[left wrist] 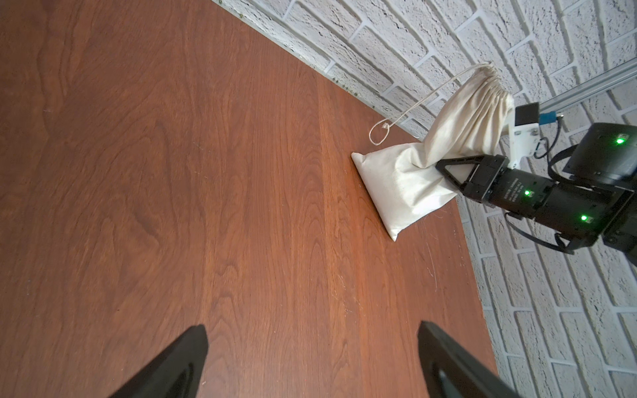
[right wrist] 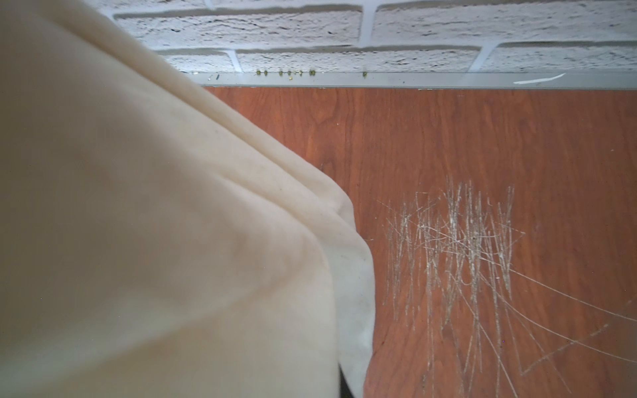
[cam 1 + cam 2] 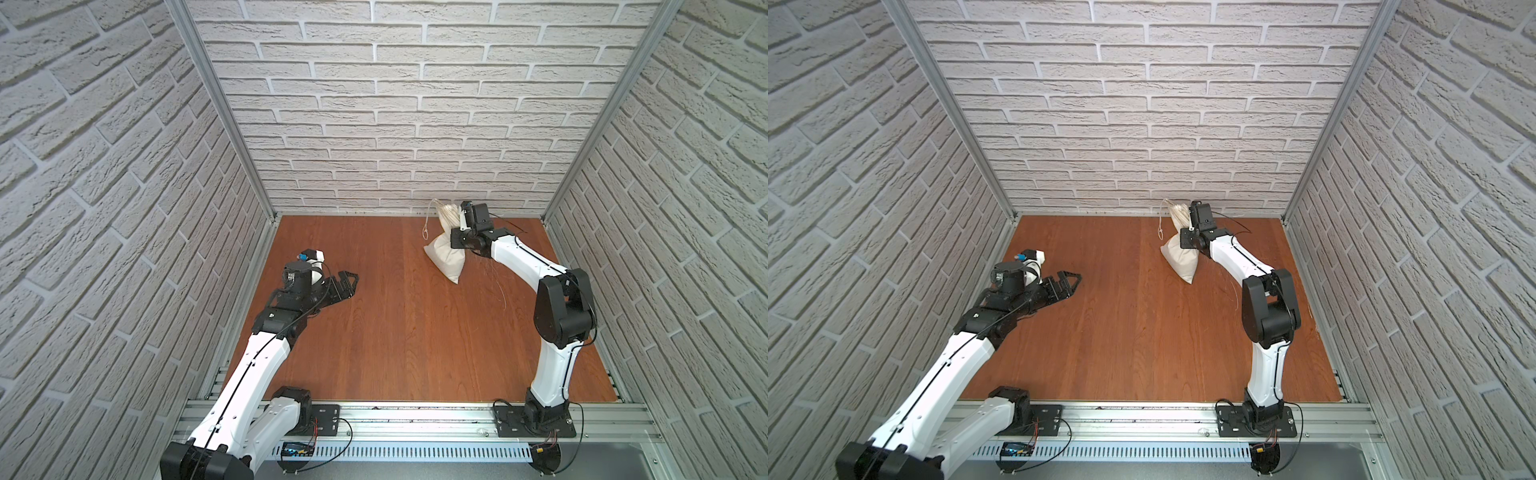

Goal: Close the soil bag
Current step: Place the soil bag at the center of the board.

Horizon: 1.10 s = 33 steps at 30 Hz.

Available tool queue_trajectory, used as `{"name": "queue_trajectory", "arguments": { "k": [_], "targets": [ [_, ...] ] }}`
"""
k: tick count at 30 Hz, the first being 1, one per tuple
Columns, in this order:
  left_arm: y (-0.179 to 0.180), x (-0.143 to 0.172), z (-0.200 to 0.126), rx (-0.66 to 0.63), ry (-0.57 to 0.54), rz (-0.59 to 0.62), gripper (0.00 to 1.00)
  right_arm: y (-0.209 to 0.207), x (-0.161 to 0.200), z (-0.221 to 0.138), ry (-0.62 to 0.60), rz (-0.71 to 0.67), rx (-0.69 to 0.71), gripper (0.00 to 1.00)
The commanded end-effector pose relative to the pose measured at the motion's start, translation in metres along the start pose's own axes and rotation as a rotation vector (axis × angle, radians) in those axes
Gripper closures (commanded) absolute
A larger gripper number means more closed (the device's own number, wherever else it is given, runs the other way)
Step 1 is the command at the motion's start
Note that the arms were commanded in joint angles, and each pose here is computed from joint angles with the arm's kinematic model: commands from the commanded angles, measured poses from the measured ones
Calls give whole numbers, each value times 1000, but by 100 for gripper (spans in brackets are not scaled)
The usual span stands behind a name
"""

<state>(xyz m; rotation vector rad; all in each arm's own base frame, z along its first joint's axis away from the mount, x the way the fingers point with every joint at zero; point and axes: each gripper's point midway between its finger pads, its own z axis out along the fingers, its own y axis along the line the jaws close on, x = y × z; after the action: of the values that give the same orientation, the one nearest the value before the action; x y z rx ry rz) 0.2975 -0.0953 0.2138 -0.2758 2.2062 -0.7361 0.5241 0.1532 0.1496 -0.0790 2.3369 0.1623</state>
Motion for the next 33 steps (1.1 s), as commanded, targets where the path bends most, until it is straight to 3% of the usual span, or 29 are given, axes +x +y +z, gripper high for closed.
{"name": "queue_trajectory", "arguments": {
  "k": [1, 8, 15, 33],
  "targets": [
    [-4, -9, -1, 26, -42, 20, 2, -16, -16, -16, -77, -42, 76, 97],
    [-6, -9, 3, 44, -37, -2, 2, -36, -14, -27, -94, -103, 182, 97],
    [-5, -7, 2, 44, -37, -10, 2, -41, 6, -15, -45, -121, 200, 97],
    [-5, -6, 3, 51, -37, -22, 2, -19, 57, -9, 23, -272, 226, 97]
  ]
}}
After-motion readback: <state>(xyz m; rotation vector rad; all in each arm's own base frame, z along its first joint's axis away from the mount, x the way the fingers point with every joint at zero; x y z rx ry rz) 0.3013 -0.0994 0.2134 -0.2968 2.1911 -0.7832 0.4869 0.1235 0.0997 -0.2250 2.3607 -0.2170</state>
